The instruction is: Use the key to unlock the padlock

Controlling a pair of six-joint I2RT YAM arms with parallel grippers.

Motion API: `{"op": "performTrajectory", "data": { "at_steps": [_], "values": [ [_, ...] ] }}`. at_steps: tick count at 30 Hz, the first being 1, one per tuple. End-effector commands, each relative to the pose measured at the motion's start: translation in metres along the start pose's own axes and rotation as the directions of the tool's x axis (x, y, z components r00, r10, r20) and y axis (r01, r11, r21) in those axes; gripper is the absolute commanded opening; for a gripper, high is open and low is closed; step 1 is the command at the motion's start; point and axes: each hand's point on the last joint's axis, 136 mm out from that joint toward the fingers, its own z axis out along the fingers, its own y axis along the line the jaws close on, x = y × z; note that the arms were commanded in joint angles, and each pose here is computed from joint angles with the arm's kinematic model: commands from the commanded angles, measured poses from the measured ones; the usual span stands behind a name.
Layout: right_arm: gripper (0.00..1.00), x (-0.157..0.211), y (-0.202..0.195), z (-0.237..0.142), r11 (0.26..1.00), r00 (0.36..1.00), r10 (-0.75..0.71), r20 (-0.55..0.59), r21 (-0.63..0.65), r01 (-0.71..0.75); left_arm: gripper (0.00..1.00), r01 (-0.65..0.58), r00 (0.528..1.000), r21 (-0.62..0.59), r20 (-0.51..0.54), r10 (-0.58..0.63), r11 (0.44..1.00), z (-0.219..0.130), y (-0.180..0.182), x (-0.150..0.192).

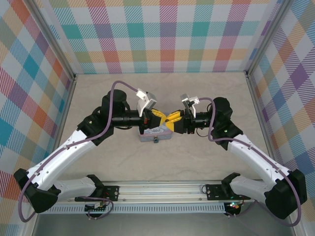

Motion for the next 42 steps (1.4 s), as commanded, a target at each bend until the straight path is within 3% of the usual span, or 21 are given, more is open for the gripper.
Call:
{"op": "performTrajectory", "data": {
  "at_steps": [1, 15, 21, 25, 29, 35, 42],
  "values": [
    [0.28, -0.004, 0.013, 0.000, 0.998, 0.999, -0.047, -0.011, -0.034, 0.047, 0.00, -0.033, 0.999, -0.008, 0.012, 0.033, 0.999, -0.005, -0.002, -0.011],
    [0.06, -0.001, 0.009, -0.004, 0.999, 0.999, -0.046, -0.003, 0.015, 0.046, 0.00, -0.051, 0.999, 0.016, -0.003, 0.051, 0.999, -0.004, -0.006, -0.008],
    [0.03, 0.002, 0.005, -0.004, 0.998, 0.999, -0.039, -0.004, 0.042, 0.039, 0.00, -0.058, 0.998, 0.018, -0.010, 0.058, 0.998, -0.005, -0.007, -0.008],
    [0.03, 0.007, -0.003, -0.006, 0.996, 1.000, -0.022, -0.018, 0.089, 0.024, 0.30, -0.071, 0.997, -0.013, 0.002, 0.071, 0.997, -0.007, -0.004, -0.011],
    [0.04, 0.015, -0.021, -0.011, 0.980, 1.000, 0.005, -0.019, 0.199, -0.001, 0.57, -0.079, 0.996, -0.131, 0.032, 0.084, 0.988, -0.019, 0.010, -0.018],
    [0.05, 0.035, -0.051, -0.020, 0.939, 0.997, 0.077, 0.004, 0.336, -0.073, 0.72, 0.035, 0.998, -0.337, 0.067, -0.013, 0.941, -0.040, 0.045, 0.004],
    [0.05, 0.067, -0.093, -0.028, 0.859, 0.980, 0.196, 0.027, 0.476, -0.185, 0.80, 0.297, 0.954, -0.437, 0.108, -0.278, 0.849, -0.039, 0.077, 0.081]
  ]
}}
